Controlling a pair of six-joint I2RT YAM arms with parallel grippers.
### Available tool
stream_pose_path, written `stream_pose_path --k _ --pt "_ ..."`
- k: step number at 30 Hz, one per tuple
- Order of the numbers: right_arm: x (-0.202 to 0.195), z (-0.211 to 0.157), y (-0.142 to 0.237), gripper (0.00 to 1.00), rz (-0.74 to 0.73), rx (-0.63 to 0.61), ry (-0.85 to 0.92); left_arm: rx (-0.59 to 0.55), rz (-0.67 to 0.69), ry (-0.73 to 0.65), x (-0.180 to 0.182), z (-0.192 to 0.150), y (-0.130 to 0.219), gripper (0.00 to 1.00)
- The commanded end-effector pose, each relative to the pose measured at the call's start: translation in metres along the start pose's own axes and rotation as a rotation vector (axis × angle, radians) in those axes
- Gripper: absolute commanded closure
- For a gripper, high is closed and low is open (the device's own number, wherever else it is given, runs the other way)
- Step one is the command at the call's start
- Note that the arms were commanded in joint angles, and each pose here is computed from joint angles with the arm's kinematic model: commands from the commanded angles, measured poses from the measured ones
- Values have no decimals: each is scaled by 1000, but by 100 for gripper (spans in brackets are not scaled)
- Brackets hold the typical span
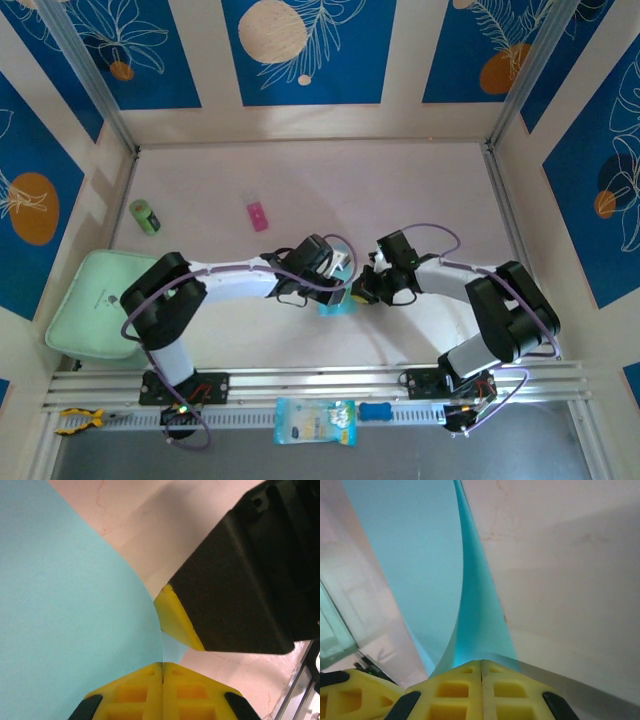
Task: Fold a paper plane with a square sheet of paper (pick it up from the middle)
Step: Fold the triangle a second time at the center of the table.
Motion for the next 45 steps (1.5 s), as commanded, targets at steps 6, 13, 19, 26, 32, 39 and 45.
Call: stream_pose_path --k 6,13,19,26,32,39,45 --pt "-1 -10 -12 94 25 14 -99 -26 -3 30 5 8 1 100" --pt "-11 -9 -14 94 0 -18 -131 -21 -3 29 7 8 3 100" --pt "-31 -10 -17 95 -102 -23 -148 -19 17 39 19 7 6 100" --pt "-29 -9 -12 96 -107 -32 -131 4 58 24 31 8 5 100" --pt "-25 -10 -12 96 -100 -28 -121 34 114 0 37 7 3 99" --pt "-23 -11 -14 96 -114 -29 -119 71 180 -36 44 7 4 98" --pt "-22 -12 -15 96 -126 -30 -119 80 186 -41 46 8 0 97"
Point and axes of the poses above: each hand's point on the last joint's axis, 136 mm out from that joint toward the fingers, its own y axis back along the fingers, its own x axis along the line the jaws close on, z = x × y, the point moved 7 cm from there along y, back along the fingers, and after that the axes turned 11 degrees about -y, right-handed, at the moved point
